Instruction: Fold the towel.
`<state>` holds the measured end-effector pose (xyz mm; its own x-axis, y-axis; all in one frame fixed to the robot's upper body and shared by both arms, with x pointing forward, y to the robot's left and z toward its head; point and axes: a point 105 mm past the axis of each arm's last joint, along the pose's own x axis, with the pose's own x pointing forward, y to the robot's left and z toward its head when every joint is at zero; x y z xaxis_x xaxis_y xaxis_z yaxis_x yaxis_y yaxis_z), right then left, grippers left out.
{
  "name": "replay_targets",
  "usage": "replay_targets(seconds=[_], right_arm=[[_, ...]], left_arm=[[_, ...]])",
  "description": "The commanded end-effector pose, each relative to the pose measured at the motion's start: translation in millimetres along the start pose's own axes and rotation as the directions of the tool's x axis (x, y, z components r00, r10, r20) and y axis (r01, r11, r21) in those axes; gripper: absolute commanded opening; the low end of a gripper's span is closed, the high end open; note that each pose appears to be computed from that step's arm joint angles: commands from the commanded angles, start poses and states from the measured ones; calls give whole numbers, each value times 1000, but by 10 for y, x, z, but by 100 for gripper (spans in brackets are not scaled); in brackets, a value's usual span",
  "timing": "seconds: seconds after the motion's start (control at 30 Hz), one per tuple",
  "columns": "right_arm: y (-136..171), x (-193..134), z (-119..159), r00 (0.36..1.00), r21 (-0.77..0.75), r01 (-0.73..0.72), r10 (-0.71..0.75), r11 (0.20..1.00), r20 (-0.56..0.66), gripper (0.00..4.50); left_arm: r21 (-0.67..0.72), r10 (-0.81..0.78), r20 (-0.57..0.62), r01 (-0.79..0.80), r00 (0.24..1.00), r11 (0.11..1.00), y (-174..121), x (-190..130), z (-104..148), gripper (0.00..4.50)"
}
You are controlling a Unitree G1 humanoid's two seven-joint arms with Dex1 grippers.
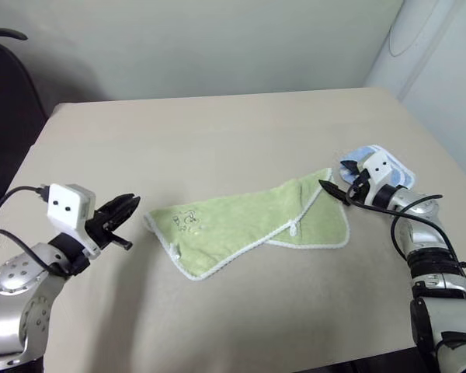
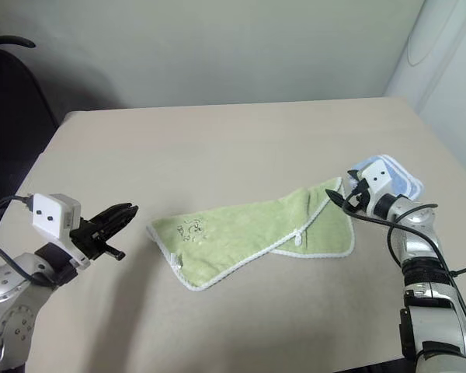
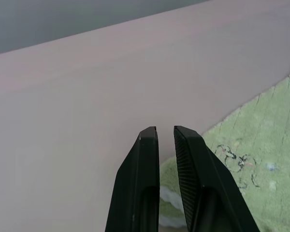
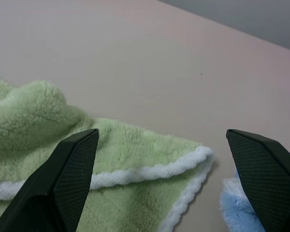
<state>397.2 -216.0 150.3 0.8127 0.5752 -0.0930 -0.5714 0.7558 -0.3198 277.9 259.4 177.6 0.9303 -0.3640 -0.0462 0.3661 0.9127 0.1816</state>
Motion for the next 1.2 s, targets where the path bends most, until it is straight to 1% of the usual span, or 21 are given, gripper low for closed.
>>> replay_targets(seconds=[0.03,0.2,0.47,0.63,0.8,0.87,1.0,1.07,1.17,1.2], right_arm=[[-148,-92,185,997,-31,53,-52,998,54,446],[-176,-102,160,995,-34,82,-80,996,54,446],[-180,-100,184,998,-70,58,-55,996,39,446],[-232,-100,257,998,-142,53,-49,988,33,446],[-250,-86,256,1000,-273,13,-17,962,-13,446],[-249,-57,258,999,-329,-16,3,944,-42,446],[-292,-35,286,995,-424,-75,39,903,-92,446],[-286,-25,275,988,-501,-124,61,856,-139,446],[-287,27,287,975,-616,-192,78,764,-207,446],[-295,30,285,972,-633,-204,79,747,-220,446]], left_arm=[[32,-12,20,12,1000,999,1,20,98,64],[23,1,16,-1,1000,1000,31,36,64,64],[37,-49,0,49,999,998,-106,36,83,64],[48,-89,-13,90,996,995,-214,47,74,64],[53,-128,-31,130,991,990,-332,28,38,64],[45,-145,-35,147,989,988,-363,2,45,64],[30,-211,-31,212,977,977,-544,-35,75,64],[13,-253,-39,254,967,967,-647,-52,59,64],[1,-385,-95,387,918,922,-882,-126,-27,64],[0,-409,-109,411,906,912,-934,-140,-50,64]])
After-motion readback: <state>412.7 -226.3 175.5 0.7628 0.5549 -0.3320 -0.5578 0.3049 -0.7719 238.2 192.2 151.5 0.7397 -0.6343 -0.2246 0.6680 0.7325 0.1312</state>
